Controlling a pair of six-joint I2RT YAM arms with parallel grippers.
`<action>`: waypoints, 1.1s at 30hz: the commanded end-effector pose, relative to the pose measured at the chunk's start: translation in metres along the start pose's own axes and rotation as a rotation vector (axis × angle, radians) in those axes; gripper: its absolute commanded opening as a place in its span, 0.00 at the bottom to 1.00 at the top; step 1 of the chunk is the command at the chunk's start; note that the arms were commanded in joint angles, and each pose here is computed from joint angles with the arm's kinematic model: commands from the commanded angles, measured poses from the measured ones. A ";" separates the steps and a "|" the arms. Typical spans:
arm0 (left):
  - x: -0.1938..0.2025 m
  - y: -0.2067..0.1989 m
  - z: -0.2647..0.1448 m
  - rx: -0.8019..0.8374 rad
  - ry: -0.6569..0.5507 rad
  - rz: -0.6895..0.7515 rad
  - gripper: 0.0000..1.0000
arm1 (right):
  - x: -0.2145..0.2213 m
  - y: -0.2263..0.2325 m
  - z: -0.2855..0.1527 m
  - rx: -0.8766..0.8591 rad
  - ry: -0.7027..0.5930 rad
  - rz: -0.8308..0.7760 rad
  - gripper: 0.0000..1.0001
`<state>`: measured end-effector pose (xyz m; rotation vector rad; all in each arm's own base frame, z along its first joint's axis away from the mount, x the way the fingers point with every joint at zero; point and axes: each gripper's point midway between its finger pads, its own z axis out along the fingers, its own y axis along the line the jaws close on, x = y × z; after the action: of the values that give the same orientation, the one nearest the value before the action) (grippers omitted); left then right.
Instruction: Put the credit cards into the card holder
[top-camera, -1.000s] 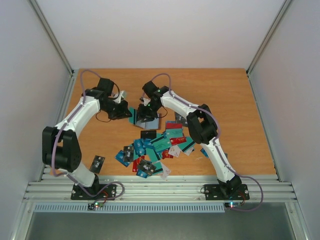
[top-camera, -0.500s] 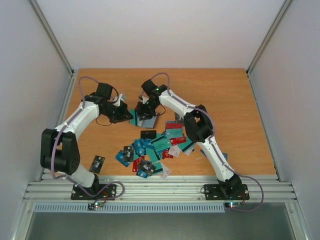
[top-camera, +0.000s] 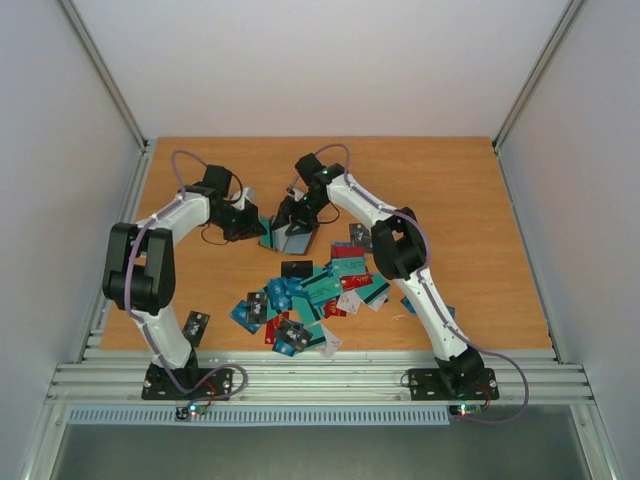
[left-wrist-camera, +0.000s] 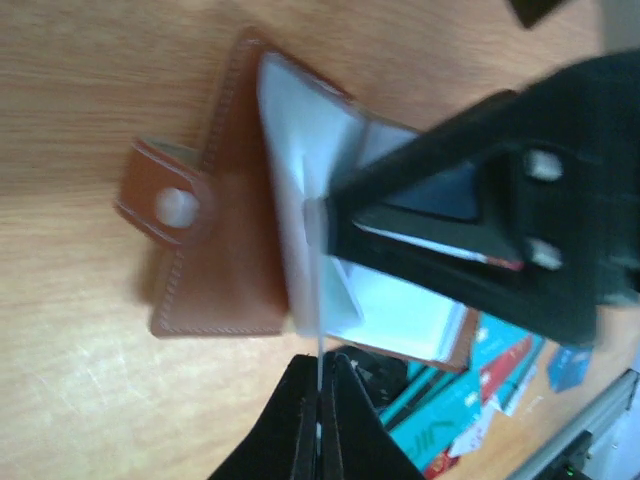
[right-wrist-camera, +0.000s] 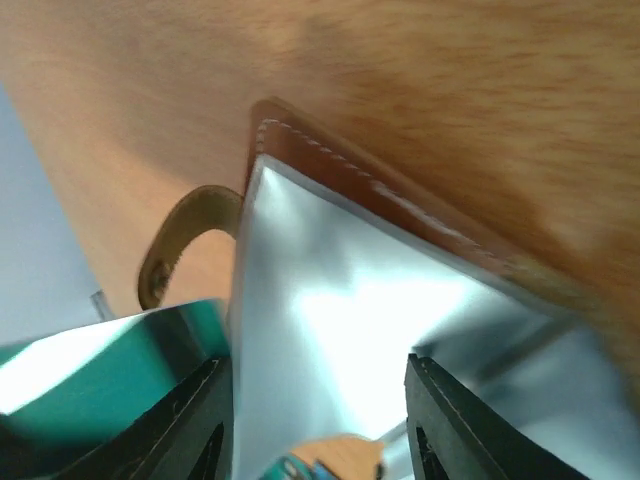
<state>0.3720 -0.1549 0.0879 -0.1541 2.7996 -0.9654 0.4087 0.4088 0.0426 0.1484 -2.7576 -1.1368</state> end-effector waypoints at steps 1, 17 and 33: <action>-0.009 0.016 0.016 -0.060 0.000 0.015 0.00 | 0.008 0.047 -0.003 -0.145 0.036 -0.061 0.49; 0.015 0.044 0.021 -0.079 0.018 -0.086 0.00 | -0.025 0.020 -0.015 -0.129 -0.028 0.030 0.53; 0.022 -0.021 -0.061 0.023 -0.144 0.055 0.01 | -0.025 0.002 0.014 -0.159 0.024 0.034 0.50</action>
<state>0.3295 -0.1352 0.0973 -0.2777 2.7588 -0.9262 0.4349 0.4150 0.0447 0.0733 -2.6562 -1.3175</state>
